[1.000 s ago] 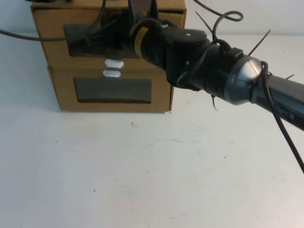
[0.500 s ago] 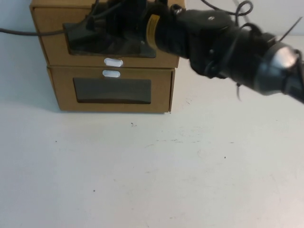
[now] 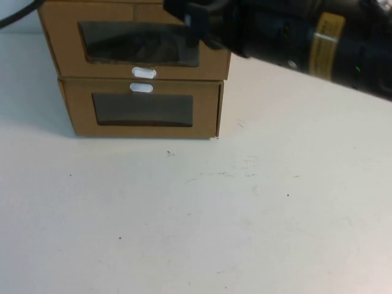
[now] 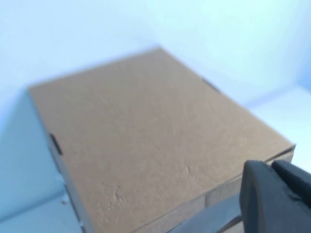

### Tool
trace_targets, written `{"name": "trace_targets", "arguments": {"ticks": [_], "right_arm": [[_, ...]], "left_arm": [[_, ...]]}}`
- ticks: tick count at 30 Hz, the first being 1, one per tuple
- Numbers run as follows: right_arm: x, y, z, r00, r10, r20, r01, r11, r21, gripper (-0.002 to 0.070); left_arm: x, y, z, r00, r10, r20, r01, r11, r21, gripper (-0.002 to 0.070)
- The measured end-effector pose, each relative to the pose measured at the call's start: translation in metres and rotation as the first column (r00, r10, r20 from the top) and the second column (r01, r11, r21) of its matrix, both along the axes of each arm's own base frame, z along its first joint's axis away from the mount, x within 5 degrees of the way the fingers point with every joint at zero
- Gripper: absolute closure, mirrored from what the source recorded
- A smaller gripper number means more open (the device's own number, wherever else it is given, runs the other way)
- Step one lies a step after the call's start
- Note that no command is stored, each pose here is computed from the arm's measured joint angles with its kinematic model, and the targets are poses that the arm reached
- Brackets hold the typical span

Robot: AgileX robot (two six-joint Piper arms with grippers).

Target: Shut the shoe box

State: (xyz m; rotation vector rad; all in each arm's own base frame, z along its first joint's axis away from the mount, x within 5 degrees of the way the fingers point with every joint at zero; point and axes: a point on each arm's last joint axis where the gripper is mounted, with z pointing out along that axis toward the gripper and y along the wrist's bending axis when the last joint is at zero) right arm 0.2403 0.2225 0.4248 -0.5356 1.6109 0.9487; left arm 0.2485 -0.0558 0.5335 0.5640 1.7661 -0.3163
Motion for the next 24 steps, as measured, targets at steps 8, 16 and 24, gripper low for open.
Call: {"name": "trace_targets", "arguments": {"ticks": [8, 16, 24], "right_arm": [[-0.064, -0.054, -0.023, 1.000, -0.022, -0.011, 0.022, 1.000, -0.012, 0.0687], [-0.092, -0.074, -0.053, 0.999, -0.006, -0.051, 0.004, 0.999, -0.039, 0.0687], [-0.096, -0.074, -0.068, 0.995, 0.017, -0.097, -0.023, 0.998, -0.056, 0.0687]], "left_arm": [[-0.138, 0.018, -0.051, 0.970, 0.132, 0.203, -0.118, 0.990, -0.080, 0.0677], [-0.236, 0.031, -0.174, 0.911, 0.223, 0.347, -0.170, 0.970, -0.175, 0.0677], [-0.225, 0.031, -0.254, 0.949, 0.229, 0.218, -0.196, 0.967, -0.163, 0.0677]]}}
